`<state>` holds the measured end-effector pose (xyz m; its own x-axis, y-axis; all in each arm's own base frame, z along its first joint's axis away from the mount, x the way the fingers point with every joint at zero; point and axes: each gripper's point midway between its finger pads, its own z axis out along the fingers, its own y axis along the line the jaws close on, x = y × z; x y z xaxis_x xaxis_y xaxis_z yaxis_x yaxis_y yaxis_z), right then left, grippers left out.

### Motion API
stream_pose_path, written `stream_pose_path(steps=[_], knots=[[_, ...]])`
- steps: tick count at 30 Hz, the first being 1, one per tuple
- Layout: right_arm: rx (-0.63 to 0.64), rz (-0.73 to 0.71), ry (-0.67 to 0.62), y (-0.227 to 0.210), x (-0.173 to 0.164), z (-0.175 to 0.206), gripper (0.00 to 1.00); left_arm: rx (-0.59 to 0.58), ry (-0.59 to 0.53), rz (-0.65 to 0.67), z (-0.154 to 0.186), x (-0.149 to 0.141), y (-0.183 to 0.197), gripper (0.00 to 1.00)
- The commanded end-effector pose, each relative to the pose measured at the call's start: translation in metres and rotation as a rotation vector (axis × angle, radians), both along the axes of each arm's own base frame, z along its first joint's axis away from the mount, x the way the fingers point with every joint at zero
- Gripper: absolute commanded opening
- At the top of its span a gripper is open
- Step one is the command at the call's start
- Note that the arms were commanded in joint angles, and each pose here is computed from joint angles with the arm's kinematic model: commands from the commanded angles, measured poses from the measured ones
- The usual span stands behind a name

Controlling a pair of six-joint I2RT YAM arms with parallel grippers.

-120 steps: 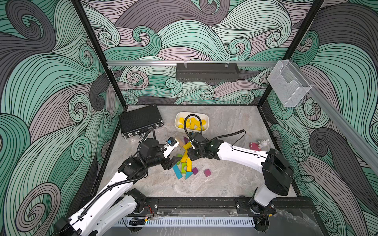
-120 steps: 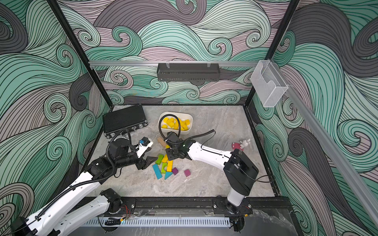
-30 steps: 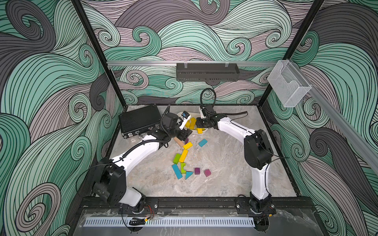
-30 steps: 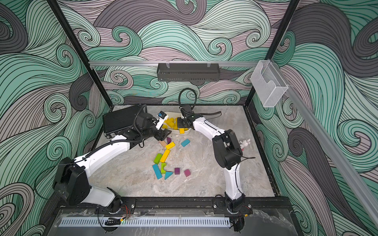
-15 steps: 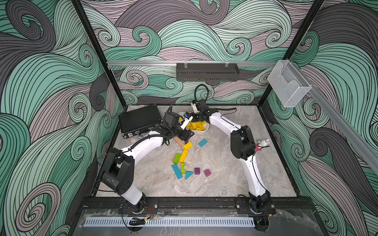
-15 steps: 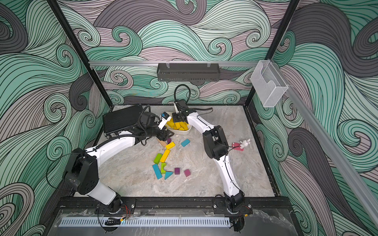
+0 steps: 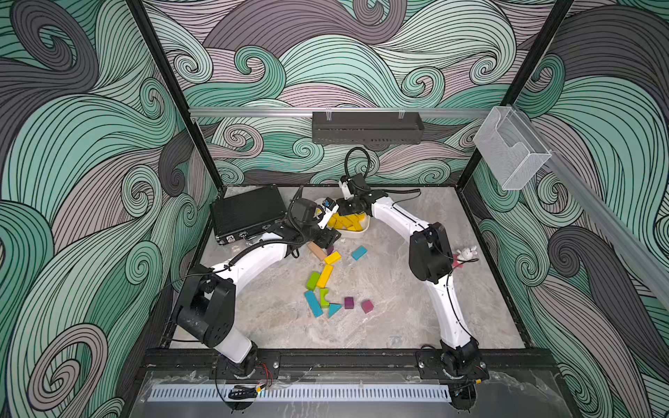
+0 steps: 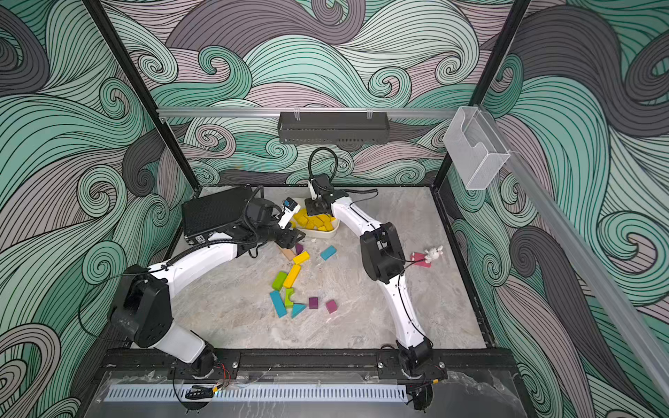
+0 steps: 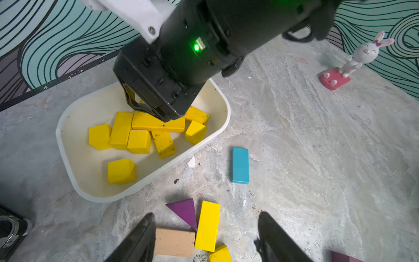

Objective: Pick out the yellow building blocks
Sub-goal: Place the building block in the storage box.

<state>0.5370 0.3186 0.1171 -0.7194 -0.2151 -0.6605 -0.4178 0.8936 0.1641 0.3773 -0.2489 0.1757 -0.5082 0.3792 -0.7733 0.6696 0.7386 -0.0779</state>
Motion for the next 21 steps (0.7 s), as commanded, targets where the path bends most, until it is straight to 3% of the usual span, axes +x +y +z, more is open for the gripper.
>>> stream_pose_path(steps=[1, 12, 21], knots=[[0.078, -0.009, -0.083, -0.002, -0.004, 0.069, 0.5, 0.0, -0.004, 0.028, 0.015, 0.0, 0.005, 0.68], [0.208, -0.016, -0.094, -0.02, -0.061, 0.131, 0.52, 0.019, -0.063, 0.062, 0.034, -0.013, 0.023, 0.65], [0.286, -0.007, -0.138, -0.056, -0.136, 0.144, 0.55, -0.015, 0.042, 0.04, 0.027, -0.043, 0.026, 0.62]])
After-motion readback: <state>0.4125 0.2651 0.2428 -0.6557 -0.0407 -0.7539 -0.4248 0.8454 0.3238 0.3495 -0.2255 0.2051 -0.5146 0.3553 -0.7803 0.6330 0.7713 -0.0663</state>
